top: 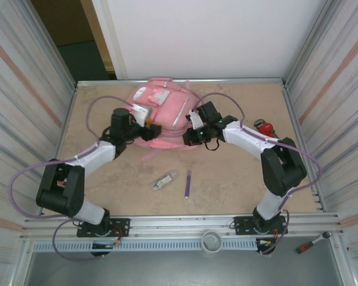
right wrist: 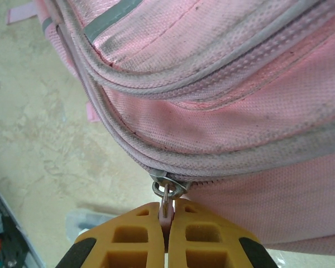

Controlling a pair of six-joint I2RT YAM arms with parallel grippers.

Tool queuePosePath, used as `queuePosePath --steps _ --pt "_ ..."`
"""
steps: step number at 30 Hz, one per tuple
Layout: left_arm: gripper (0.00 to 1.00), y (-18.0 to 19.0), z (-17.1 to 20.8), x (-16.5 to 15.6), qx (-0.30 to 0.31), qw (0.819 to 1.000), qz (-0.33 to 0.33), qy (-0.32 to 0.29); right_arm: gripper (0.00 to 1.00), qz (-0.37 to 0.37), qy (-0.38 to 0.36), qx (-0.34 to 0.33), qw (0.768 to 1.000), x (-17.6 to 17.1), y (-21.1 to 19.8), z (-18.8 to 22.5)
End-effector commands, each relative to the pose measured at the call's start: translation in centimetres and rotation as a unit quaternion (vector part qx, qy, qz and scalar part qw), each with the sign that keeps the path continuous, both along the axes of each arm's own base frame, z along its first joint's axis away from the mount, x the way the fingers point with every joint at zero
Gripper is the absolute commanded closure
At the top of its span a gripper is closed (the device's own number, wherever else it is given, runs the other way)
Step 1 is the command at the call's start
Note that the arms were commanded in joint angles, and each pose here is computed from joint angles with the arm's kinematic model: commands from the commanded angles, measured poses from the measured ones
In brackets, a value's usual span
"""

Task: Pack the student bag

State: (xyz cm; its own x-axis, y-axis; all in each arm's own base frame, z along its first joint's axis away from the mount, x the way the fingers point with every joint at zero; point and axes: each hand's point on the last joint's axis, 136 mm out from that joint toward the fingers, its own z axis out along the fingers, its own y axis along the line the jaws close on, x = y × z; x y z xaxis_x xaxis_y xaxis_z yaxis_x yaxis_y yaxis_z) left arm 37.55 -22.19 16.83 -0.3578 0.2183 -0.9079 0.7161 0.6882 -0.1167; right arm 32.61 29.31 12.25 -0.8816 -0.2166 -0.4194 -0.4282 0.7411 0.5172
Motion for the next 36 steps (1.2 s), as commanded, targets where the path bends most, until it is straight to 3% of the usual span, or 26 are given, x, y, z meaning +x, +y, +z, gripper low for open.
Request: queuePosePath --steps 1,8,15,25,27,31,32,36 --pt "0.37 -3.2 -0.6 -3.1 0.093 0.979 -0.138 -0.122 1.0 0.041 -0.02 0.042 0.998 -0.8 0.5 4.0" --pt "0.47 -5.5 -3.2 -3.9 0.169 0.954 -0.201 -0.142 1.0 0.047 -0.016 0.072 0.996 -0.9 1.0 5.6" --pt "0.57 -6.2 -5.2 -1.6 0.232 0.942 -0.189 -0.149 1.0 0.066 -0.012 0.09 0.994 -1.6 1.7 6.6" --pt "0.53 -7.1 -5.4 -0.3 0.236 0.94 -0.18 -0.17 1.0 0.094 -0.004 0.095 0.991 -3.0 1.9 6.5" --pt "0.61 -7.1 -5.8 0.1 0.243 0.94 -0.179 -0.16 1.0 0.101 -0.005 0.1 0.99 -3.3 2.0 6.8" --pt "0.88 -6.7 -5.8 -0.1 0.249 0.939 -0.175 -0.162 1.0 0.08 -0.012 0.077 0.994 -2.7 0.9 6.7" --pt "0.99 -6.5 -5.7 -0.3 0.246 0.938 -0.175 -0.167 1.0 0.067 -0.01 0.066 0.996 -2.4 0.3 6.5" --pt "1.0 -5.8 -5.6 -1.6 0.239 0.933 -0.197 -0.182 1.0 0.001 -0.004 -0.02 1.0 -1.2 -3.2 4.7"
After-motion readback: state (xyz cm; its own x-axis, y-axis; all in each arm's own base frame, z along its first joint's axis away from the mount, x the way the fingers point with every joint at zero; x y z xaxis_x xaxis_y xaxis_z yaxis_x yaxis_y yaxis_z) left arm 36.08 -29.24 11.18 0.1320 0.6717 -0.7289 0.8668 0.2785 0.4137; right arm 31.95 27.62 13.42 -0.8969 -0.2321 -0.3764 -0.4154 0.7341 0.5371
